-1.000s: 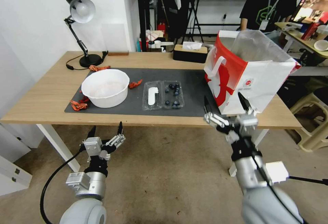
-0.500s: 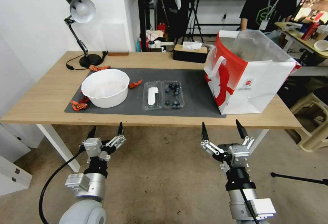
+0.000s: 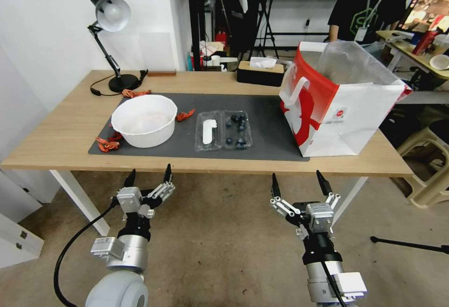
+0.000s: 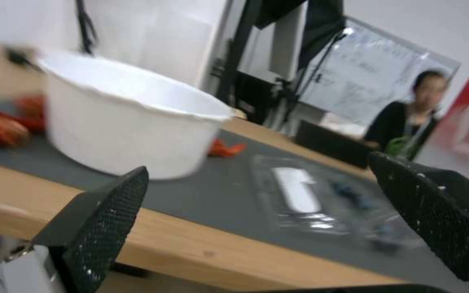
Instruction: Close the takeout container lid, then place the container into the takeout bag.
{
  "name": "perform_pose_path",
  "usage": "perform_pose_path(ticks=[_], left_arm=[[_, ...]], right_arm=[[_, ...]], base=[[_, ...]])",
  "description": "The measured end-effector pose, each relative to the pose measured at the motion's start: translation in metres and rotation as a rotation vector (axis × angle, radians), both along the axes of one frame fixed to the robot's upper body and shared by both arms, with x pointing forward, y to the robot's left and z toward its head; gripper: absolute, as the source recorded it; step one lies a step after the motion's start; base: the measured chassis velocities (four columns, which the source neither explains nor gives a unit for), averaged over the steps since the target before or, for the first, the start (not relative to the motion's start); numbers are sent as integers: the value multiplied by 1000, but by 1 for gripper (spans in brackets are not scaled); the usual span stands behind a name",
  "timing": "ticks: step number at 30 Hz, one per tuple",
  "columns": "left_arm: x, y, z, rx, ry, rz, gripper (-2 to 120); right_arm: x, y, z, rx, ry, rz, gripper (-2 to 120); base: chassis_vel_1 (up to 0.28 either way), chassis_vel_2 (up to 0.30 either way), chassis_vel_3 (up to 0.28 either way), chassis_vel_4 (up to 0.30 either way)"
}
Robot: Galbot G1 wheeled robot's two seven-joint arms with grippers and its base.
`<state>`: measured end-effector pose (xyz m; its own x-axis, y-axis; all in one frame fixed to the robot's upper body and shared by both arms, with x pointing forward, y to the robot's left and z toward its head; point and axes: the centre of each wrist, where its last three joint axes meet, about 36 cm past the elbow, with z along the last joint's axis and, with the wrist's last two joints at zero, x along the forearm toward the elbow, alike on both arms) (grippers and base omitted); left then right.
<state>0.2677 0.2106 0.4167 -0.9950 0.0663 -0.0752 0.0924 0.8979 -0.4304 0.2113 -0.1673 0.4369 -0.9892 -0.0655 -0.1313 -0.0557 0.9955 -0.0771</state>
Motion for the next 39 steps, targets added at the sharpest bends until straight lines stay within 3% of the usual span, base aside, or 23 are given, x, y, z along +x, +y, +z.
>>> perform_pose_path(ticks=[1,2,6,7,10,11,14,15,18,25,39], left_arm=[[3,-3,3,-62,7,-30,100],[3,-3,3,-62,7,-30,100],[13,-9,15,-304,77,-126,100],[13,-9,15,-304,77,-126,100],[19,-10,29,-497,162,-154,100],[19,-10,29,-497,162,-154,100],[37,-16,44,-650,255,-178,100],[37,-16,44,-650,255,-178,100],[58,-21,57,-816,360,-207,100],[90,-33,57,-904,461,-233,100],[141,-60,56,-916,519,-235,100]], right_arm=[[0,0,-1,1,1,-2,100],[0,0,-1,1,1,-2,100],[5,2,-4,1,4,-4,100],[5,2,-4,1,4,-4,100],[14,5,-8,2,7,16,100],[14,5,-8,2,7,16,100],[14,7,-13,3,22,15,100],[14,7,-13,3,22,15,100],[14,7,-17,2,33,4,100],[15,4,-19,-4,33,-14,100],[15,3,-24,-7,47,-34,100]], base=[[0,0,0,0],[0,0,0,0],[0,0,0,0],[0,0,0,0],[0,0,0,0],[0,0,0,0],[0,0,0,0],[0,0,0,0],[0,0,0,0],[0,0,0,0],[0,0,0,0]])
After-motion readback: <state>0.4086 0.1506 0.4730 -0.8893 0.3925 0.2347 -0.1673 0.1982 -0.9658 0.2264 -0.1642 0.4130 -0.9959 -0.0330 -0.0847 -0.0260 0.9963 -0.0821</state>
